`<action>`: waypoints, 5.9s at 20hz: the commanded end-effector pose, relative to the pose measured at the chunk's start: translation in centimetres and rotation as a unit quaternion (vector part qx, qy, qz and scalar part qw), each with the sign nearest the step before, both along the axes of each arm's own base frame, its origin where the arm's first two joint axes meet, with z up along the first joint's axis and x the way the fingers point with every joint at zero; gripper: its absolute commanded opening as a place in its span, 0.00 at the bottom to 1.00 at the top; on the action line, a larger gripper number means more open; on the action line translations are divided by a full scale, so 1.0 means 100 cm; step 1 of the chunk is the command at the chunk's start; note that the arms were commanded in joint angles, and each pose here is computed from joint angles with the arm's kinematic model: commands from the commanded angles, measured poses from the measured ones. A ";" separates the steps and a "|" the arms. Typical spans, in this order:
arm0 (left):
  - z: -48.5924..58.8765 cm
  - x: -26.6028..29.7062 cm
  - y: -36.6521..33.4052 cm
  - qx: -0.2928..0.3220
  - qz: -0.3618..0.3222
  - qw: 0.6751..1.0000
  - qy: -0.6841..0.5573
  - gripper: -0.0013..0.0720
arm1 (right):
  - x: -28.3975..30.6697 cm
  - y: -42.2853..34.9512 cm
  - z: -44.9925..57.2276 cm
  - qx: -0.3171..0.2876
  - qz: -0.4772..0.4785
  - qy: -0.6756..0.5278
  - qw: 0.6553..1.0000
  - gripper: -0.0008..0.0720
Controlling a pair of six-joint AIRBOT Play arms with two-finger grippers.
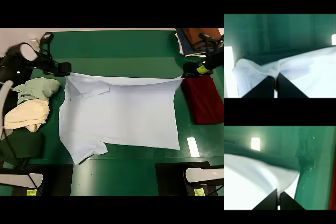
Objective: Fold the shirts.
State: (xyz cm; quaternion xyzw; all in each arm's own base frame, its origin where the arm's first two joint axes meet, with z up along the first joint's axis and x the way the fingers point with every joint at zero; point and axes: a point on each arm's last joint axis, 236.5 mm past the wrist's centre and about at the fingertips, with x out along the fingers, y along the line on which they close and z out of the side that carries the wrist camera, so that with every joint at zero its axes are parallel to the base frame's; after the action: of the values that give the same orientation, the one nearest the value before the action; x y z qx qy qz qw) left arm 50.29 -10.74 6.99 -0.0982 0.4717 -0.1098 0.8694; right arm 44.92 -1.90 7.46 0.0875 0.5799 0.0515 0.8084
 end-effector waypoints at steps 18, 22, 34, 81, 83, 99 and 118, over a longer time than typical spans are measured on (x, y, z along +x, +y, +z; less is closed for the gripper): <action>-0.102 -0.085 0.020 -0.026 -0.057 0.968 0.241 0.27 | -0.051 0.022 -0.089 0.053 0.014 0.100 0.993 0.34; -0.073 -0.107 0.039 0.019 -0.053 0.970 0.237 0.70 | -0.067 0.015 -0.059 0.052 0.014 0.092 0.994 0.57; -0.135 -0.334 0.040 -0.010 0.038 0.942 0.335 0.70 | -0.083 0.036 0.044 0.022 0.042 -0.047 0.998 0.57; -0.043 -0.369 0.010 -0.046 -0.072 0.967 0.242 0.04 | -0.279 -0.010 -0.056 -0.014 -0.040 0.137 0.990 0.04; -0.033 -0.342 0.013 -0.042 -0.057 0.978 0.197 0.04 | -0.270 -0.013 -0.048 -0.016 -0.046 0.120 0.992 0.04; -0.061 -0.117 0.025 -0.019 -0.034 0.993 0.115 0.17 | -0.056 0.022 -0.080 0.069 0.009 0.098 0.993 0.25; -0.068 -0.107 -0.159 -0.105 -0.097 0.985 0.098 0.05 | -0.077 0.056 -0.154 0.307 0.021 0.135 0.942 0.21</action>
State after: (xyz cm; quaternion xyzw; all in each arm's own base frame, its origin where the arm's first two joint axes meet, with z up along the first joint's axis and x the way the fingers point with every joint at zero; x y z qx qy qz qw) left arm 39.26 -22.45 1.38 -0.1423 0.5517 -0.2182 0.7923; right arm 35.97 1.43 -8.34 0.3272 0.6600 0.2000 0.6460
